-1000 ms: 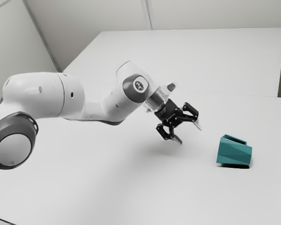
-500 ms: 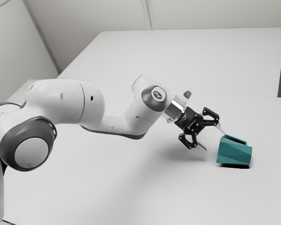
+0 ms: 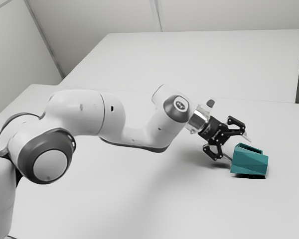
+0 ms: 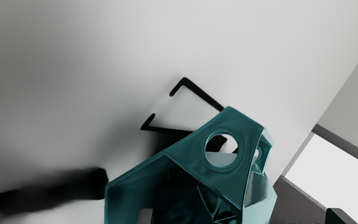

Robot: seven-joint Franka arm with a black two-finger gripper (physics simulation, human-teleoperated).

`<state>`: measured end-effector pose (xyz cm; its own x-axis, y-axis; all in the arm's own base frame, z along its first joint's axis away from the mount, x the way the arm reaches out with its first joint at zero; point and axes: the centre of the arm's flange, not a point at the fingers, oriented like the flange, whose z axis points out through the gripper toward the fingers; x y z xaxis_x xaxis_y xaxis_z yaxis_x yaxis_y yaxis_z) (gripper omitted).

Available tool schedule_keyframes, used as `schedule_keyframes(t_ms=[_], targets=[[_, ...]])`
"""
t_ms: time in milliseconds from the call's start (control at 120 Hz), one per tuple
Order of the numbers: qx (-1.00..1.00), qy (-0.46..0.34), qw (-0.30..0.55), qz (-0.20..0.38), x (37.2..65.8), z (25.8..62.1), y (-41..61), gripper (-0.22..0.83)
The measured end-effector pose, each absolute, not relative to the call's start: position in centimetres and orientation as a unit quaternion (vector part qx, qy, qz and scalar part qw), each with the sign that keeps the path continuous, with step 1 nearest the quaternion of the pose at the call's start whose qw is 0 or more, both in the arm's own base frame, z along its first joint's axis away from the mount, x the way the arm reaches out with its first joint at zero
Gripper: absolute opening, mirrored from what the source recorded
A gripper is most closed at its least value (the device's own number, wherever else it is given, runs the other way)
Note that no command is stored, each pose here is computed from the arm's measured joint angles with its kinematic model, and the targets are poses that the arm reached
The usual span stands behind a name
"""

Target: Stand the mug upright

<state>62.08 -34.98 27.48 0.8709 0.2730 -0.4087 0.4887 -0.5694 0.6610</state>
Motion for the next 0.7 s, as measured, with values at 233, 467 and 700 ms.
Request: schedule_keyframes(t_ms=[233,467,700], targets=[[0.872,0.217,0.415,-0.142,61.5,26.5,-36.6,0.62],[0.877,0.206,0.413,-0.136,61.7,27.0,-37.1,0.40],[0.891,0.183,0.399,-0.113,62.5,28.2,-36.9,0.02]])
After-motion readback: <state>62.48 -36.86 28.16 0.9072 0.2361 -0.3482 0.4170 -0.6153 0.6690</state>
